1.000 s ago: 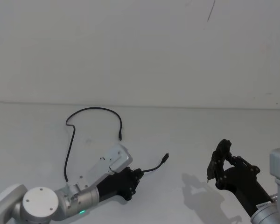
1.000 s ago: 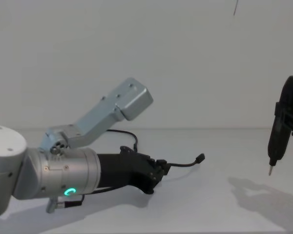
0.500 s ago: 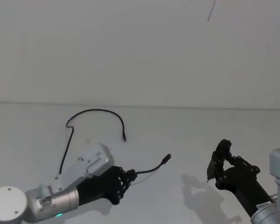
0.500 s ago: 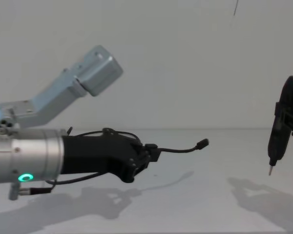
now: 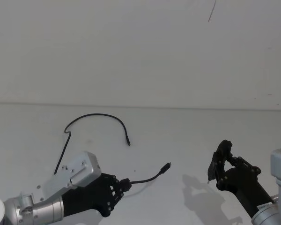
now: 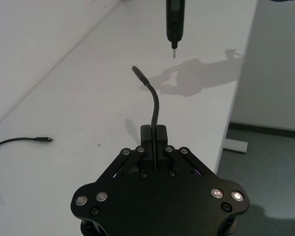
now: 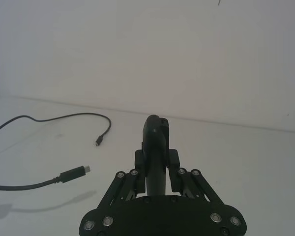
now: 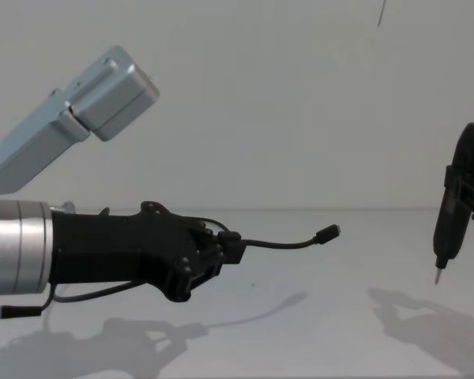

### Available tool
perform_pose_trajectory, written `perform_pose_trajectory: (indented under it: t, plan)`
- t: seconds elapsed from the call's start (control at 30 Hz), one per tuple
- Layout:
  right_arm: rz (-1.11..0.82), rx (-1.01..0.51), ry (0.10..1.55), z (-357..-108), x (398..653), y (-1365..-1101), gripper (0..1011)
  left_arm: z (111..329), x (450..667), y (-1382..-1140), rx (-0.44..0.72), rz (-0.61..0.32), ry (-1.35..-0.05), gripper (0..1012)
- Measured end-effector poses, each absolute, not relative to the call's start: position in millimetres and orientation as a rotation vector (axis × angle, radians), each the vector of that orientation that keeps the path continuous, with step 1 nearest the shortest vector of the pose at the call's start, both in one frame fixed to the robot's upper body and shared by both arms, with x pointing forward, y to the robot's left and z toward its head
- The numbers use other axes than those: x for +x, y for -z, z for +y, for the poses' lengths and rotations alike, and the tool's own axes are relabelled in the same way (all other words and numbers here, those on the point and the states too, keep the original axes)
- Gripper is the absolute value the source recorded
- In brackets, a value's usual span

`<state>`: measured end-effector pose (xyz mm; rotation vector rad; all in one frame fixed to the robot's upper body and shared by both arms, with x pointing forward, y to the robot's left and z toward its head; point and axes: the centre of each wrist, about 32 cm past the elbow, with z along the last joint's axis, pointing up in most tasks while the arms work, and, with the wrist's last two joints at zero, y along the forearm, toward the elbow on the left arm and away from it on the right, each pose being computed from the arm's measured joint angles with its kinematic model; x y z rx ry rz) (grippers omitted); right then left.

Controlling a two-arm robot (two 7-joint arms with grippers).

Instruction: Pick up the data cable with the one hand.

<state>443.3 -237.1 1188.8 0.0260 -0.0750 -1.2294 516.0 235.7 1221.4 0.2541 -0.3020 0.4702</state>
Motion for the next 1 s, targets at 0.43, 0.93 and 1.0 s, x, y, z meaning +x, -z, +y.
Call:
perform_pose_trajectory:
  t: [0.43, 0.93, 1.0]
  plan:
    - [-0.058, 0.05, 1.231, -235.7, 443.3, -1192.6, 269, 240.4, 506.5, -1224.9, 0.252, -0.304, -0.449, 51]
    - [0.006, 0.136, 1.201, -224.1, 440.1, -1213.2, 269, 241.9, 503.3, -1226.1, 0.251, -0.305, -0.442, 51]
    - [0.02, 0.142, 1.193, -222.3, 439.5, -1215.6, 269, 242.0, 503.1, -1226.1, 0.251, -0.305, -0.441, 51]
